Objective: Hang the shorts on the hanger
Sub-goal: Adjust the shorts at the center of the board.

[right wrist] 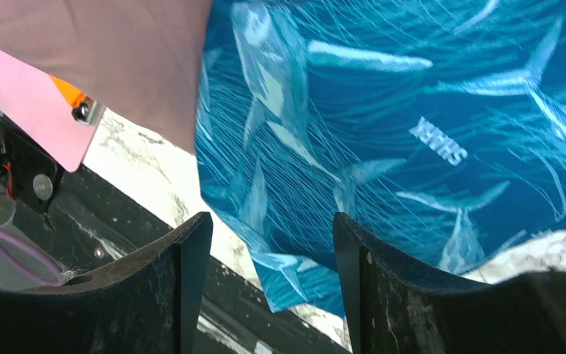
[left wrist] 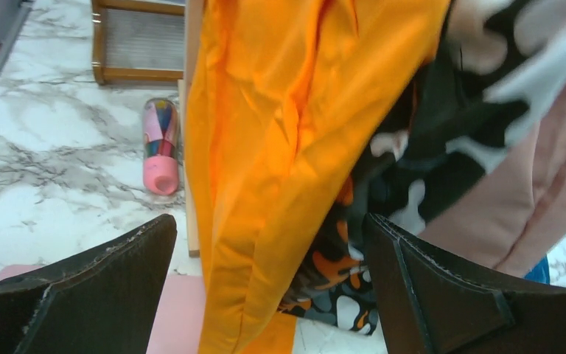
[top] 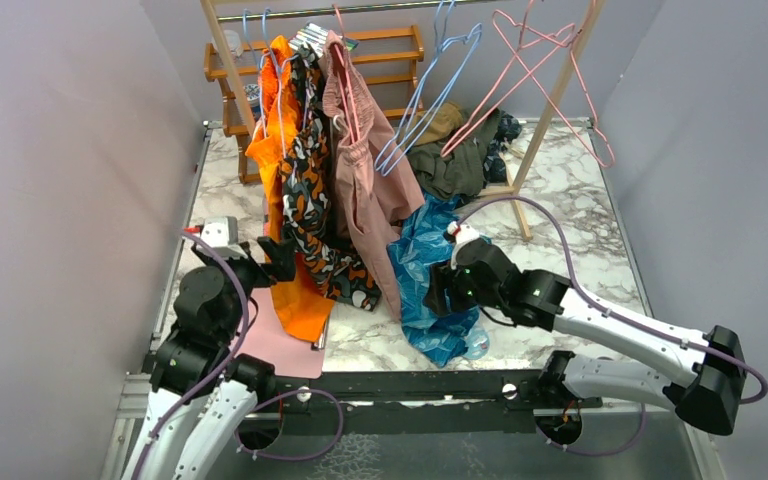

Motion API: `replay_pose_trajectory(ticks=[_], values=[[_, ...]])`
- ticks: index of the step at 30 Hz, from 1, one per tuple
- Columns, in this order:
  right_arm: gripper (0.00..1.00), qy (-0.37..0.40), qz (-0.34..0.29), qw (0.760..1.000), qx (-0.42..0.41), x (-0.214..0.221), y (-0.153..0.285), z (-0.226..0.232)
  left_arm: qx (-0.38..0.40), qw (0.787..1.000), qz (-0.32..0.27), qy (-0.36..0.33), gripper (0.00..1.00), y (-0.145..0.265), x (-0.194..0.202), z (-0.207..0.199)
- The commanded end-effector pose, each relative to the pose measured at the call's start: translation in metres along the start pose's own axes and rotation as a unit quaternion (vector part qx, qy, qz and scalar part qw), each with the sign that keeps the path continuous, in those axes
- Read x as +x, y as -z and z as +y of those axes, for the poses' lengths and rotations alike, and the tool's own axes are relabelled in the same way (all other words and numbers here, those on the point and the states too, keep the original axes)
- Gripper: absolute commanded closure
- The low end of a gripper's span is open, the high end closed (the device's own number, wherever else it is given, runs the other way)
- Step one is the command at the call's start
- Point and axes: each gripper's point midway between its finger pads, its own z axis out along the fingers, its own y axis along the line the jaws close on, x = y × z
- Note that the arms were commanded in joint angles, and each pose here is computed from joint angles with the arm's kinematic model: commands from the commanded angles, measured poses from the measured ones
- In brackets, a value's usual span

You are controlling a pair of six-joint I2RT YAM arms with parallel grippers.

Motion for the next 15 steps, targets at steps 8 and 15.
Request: replay_pose_trajectory(ticks=[8, 15], values=[[0.37, 0.087, -0.032, 0.994, 0.063, 0.005, -0.036, 0.013, 0.060, 0.983, -0.170, -0.008, 0.01, 0.050, -0.029, 0.001], [0.50, 0.102, 0.008, 0.983, 0.153, 0.027, -0.060, -0.013, 0.063, 0.987, -0.145, -0.015, 0.01, 0.039, -0.022, -0.003]])
